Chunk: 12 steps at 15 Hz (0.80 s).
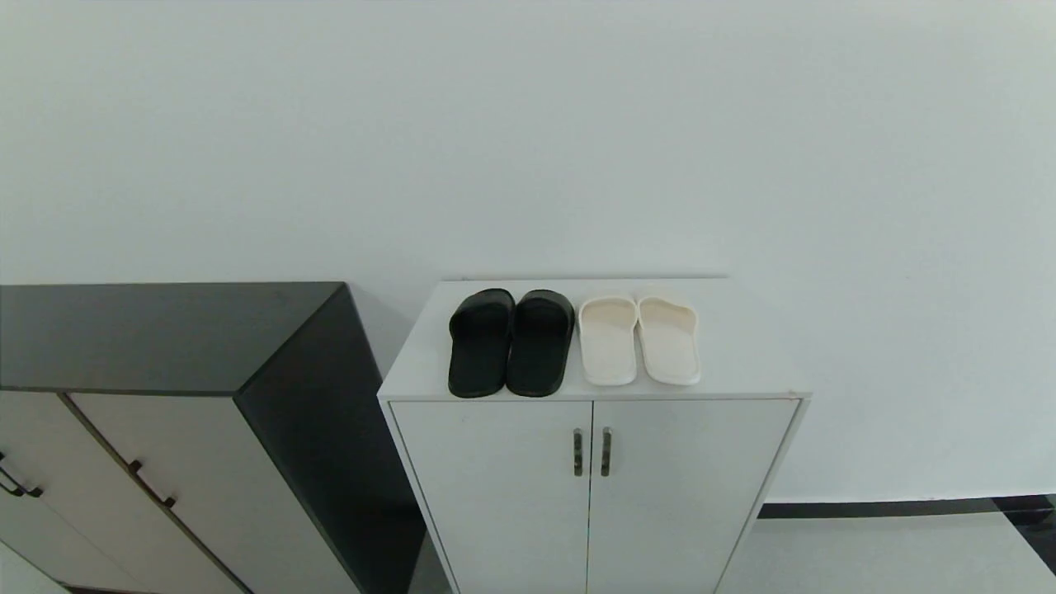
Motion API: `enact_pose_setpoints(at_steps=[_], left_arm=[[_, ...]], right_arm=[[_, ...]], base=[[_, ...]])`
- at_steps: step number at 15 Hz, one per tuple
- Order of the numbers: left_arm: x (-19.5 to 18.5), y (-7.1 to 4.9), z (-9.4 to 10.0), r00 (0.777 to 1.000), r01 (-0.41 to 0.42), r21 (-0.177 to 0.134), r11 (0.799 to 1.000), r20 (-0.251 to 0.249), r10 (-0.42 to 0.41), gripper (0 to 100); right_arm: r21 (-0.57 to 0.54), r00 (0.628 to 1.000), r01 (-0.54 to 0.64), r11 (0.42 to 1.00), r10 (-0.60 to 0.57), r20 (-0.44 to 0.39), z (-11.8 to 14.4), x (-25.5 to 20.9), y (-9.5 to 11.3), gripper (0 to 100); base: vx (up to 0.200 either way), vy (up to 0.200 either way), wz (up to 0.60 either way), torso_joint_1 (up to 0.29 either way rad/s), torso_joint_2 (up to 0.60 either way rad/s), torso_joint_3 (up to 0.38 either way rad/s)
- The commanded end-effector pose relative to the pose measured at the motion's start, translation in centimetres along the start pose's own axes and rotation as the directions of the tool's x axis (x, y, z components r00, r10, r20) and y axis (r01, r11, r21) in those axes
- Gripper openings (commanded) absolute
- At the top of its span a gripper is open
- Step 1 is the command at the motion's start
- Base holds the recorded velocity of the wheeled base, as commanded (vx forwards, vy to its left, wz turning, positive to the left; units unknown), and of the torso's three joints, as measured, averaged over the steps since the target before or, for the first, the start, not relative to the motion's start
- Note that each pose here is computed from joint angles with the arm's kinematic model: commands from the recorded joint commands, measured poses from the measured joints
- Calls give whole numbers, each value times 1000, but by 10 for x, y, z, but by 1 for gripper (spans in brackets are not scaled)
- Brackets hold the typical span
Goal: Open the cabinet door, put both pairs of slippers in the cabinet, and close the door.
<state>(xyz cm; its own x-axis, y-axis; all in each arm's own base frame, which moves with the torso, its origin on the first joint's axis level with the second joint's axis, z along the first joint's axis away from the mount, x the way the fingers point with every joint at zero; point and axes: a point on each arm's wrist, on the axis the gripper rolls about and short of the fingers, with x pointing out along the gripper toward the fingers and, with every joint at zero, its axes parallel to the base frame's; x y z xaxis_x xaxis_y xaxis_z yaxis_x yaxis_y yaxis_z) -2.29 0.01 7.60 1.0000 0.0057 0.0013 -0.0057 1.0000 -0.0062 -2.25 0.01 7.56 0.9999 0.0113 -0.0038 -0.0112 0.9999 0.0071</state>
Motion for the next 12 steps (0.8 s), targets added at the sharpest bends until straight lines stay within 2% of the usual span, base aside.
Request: enact_pose_setpoints(at_steps=[1,5,6,7,8,9,10,12], left_arm=[[0,0,0,1000,0,0,1000,-1,0,0],[0,0,0,1000,0,6,1000,-1,0,0],[0,0,0,1000,0,6,1000,-1,0,0],[0,0,0,1000,1,6,1000,-1,-1,0],[0,0,0,1000,0,6,1000,-1,0,0],[0,0,0,1000,0,6,1000,-1,0,0],[0,0,0,1000,0,6,1000,-1,0,0],[0,0,0,1000,1,6,1000,-1,-1,0]], right_arm=[[2,999,-2,1000,2,-36,1,3,0,100],[25,1000,-7,1000,7,-13,1,1,0,100],[89,987,-23,996,8,158,46,-9,0,100],[184,993,-49,982,28,117,85,-4,0,100],[125,996,-39,991,49,-81,82,23,1,100],[31,959,-105,994,109,-263,67,51,3,100],[66,930,-176,982,188,-316,66,77,8,100],[154,913,-227,962,265,-311,70,114,22,100]], base=[[0,0,0,0,0,0],[0,0,0,0,0,0],[0,0,0,0,0,0],[0,0,0,0,0,0],[0,0,0,0,0,0],[0,0,0,0,0,0],[0,0,0,0,0,0],[0,0,0,0,0,0]])
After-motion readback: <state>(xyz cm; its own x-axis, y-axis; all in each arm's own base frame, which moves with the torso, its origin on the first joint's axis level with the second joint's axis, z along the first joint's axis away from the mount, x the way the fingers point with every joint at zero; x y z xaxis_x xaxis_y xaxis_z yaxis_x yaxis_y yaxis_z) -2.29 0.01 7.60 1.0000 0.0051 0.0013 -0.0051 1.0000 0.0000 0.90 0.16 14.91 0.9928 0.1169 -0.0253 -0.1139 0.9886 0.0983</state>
